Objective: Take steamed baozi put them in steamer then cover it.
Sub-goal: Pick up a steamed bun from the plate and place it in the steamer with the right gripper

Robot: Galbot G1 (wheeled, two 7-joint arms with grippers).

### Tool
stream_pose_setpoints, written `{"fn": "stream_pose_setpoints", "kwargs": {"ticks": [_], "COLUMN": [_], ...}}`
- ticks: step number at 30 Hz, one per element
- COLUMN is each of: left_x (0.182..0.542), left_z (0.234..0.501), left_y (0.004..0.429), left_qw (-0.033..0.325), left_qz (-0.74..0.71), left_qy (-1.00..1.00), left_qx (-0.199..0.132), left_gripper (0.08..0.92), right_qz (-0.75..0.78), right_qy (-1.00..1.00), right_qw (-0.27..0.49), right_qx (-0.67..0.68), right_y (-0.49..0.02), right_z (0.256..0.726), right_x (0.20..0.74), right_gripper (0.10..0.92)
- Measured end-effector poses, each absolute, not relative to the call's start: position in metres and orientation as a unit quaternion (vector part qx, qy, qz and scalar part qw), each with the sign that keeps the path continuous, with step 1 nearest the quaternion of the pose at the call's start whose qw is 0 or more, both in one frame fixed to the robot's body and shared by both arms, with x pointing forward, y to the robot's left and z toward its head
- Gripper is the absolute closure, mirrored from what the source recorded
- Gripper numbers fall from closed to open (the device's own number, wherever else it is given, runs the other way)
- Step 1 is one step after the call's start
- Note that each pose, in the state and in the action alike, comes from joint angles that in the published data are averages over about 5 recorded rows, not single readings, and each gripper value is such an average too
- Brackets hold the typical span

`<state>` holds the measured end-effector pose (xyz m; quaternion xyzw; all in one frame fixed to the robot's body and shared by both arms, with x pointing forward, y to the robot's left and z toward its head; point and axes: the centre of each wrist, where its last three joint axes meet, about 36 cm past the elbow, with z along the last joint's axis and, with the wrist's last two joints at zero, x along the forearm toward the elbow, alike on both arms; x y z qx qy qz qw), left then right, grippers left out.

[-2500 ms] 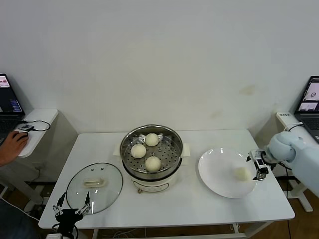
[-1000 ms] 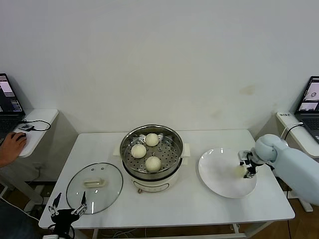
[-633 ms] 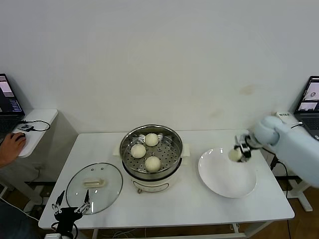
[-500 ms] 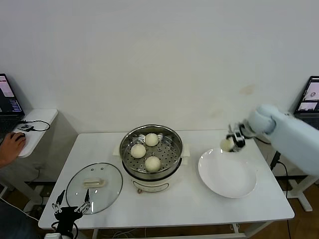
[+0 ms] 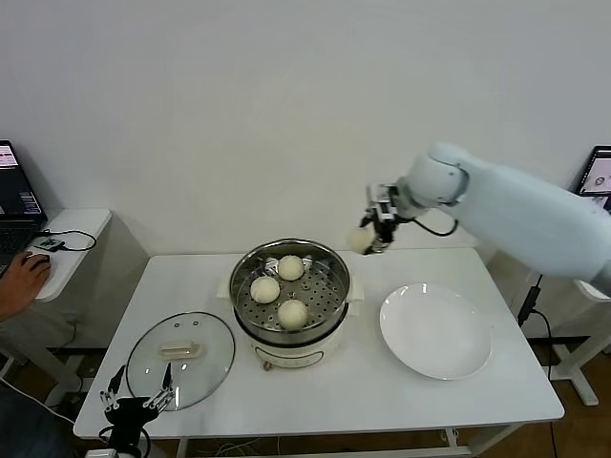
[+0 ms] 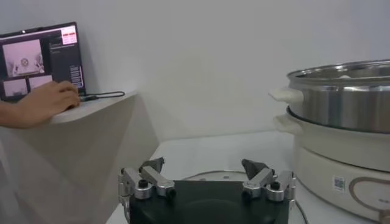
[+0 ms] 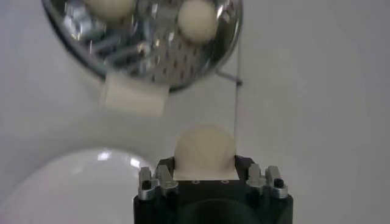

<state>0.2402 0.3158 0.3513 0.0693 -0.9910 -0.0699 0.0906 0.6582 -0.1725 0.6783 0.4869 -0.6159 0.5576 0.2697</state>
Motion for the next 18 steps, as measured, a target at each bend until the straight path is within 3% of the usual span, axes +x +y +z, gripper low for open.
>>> {"fn": "stream_pose_setpoints", "kwargs": {"ticks": [9, 18], "left_x": [0.239, 0.238], "left_z": [0.352, 0.351], "left_y": [0.317, 0.318], "left_qw": [0.087, 0.086], "left_qz": [-0.071, -0.072], "left_qy": [-0.991, -0.991], "left_qx": [0.075, 0.077], "left_gripper": [0.177, 0.177], "right_qz": [0.532, 0.524], "right_qy": [-0.616, -0.608], "right_qw": [0.289, 0.329], "right_qx": [0.504, 0.498], "right_y": [-0.108, -0.085], "right_z": [0.648, 0.606], "right_x": [0.655, 0.65], "right_gripper": [0.397, 0.402]}}
